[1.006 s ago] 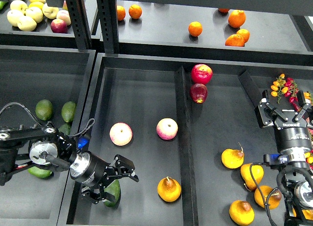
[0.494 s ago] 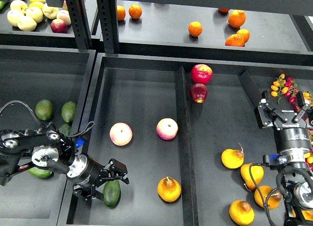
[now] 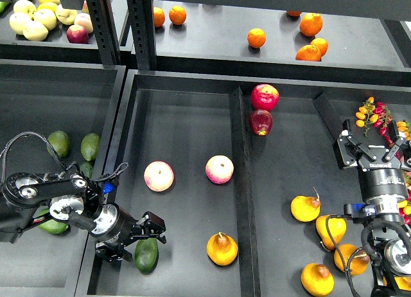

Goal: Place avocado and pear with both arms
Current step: 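Lower the left gripper and close it on the green avocado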

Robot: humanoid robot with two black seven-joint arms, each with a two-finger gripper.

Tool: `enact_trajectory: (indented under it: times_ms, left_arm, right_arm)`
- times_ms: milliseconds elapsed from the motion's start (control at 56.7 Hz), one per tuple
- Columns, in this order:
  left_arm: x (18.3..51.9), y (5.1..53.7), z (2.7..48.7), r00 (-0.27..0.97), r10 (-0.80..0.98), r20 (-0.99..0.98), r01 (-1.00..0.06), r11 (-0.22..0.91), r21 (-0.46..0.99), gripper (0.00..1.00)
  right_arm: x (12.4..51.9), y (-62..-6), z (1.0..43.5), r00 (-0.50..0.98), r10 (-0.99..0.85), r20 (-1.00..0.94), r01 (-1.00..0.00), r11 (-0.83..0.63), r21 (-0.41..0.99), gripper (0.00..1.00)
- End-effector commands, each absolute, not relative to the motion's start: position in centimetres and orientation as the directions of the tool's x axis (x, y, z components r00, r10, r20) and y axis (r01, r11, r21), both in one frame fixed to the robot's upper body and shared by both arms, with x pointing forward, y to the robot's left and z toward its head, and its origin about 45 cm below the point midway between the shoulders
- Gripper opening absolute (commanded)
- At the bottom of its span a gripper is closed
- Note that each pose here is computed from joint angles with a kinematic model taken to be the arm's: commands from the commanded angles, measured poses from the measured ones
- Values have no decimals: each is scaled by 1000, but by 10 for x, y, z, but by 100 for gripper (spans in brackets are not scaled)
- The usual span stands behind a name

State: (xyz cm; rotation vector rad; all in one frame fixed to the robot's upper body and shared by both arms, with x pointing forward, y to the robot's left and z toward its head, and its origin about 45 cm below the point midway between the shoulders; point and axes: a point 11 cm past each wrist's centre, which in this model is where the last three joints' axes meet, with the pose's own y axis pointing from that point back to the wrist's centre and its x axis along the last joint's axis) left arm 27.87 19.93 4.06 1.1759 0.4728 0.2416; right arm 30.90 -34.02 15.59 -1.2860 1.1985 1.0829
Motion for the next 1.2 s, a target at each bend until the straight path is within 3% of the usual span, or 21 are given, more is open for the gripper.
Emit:
enact_trajectory:
  times_ms: [0,1182]
  left_arm:
    - [282,198,39,876,428,-222,56,368,928,100]
    - [278,197,24,885,416,-208,76,311,947,100]
  right_arm:
    - [309,-339,156,99,-67,-993,-995,23,-101,100]
    - [308,-334,155,108,-50,-993,-994,26,-110,100]
